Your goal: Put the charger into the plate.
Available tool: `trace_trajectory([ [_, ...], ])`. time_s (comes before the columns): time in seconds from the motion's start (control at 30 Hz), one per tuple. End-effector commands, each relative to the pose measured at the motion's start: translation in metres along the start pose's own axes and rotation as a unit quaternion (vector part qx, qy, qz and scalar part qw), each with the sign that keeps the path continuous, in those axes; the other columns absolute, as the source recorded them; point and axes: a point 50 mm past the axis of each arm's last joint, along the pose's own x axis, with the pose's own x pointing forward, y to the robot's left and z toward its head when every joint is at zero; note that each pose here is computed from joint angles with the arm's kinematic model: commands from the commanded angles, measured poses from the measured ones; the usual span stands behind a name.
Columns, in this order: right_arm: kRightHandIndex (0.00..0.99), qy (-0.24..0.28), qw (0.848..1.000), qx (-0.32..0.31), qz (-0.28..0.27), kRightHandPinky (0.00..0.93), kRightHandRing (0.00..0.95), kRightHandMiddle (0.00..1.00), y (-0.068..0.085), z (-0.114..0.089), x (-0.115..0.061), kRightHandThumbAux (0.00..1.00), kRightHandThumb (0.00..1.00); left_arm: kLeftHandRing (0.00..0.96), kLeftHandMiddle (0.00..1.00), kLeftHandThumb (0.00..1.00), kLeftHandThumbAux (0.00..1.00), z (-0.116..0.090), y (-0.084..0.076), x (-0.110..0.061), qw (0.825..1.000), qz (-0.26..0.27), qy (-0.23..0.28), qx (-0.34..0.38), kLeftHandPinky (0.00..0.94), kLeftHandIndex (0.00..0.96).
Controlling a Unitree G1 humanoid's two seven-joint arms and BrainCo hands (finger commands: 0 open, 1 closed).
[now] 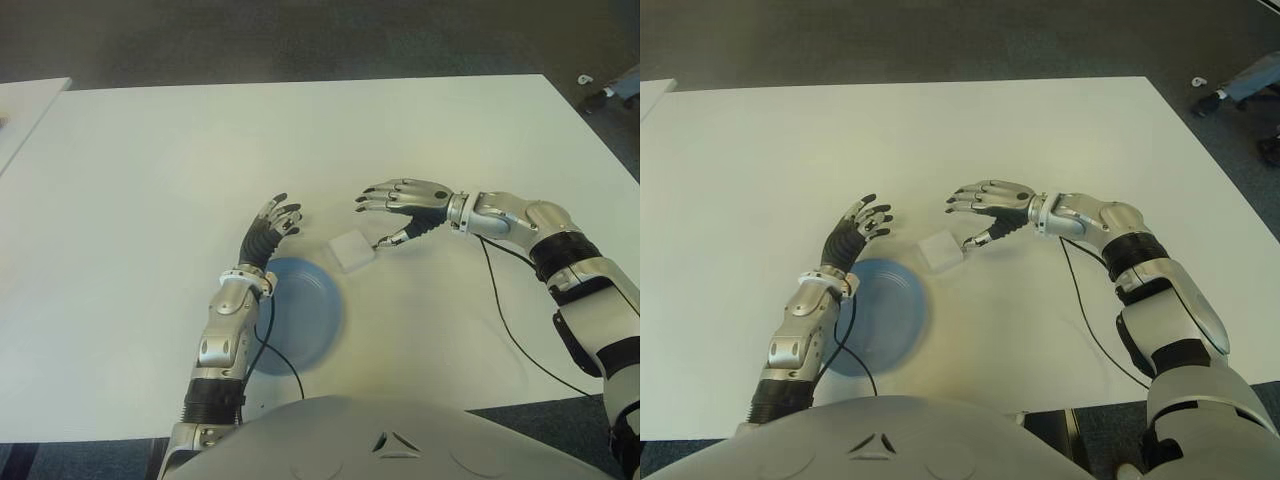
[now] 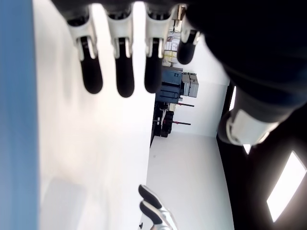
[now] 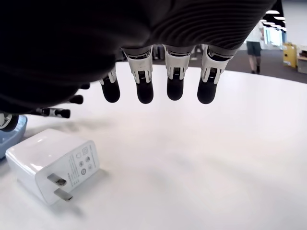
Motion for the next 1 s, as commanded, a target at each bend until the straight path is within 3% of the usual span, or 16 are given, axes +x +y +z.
trace_trajectory([
  [0.03,0.0,-0.019,1.0,-0.012,0.002,0.0,0.0,0.0,0.0,0.003,0.001,0.143,0.279,0.259,0.235,0.074,0.59,-0.003,-0.001,0.001,1.0,0.007,0.013,0.008,0.275,0.125],
  [1.0,0.0,-0.068,0.997,-0.037,-0.029,0.0,0.0,0.0,0.016,0.021,0.012,0.146,0.38,0.239,0.21,0.045,0.628,-0.002,-0.006,0.002,1.0,0.017,0.02,0.008,0.262,0.114],
])
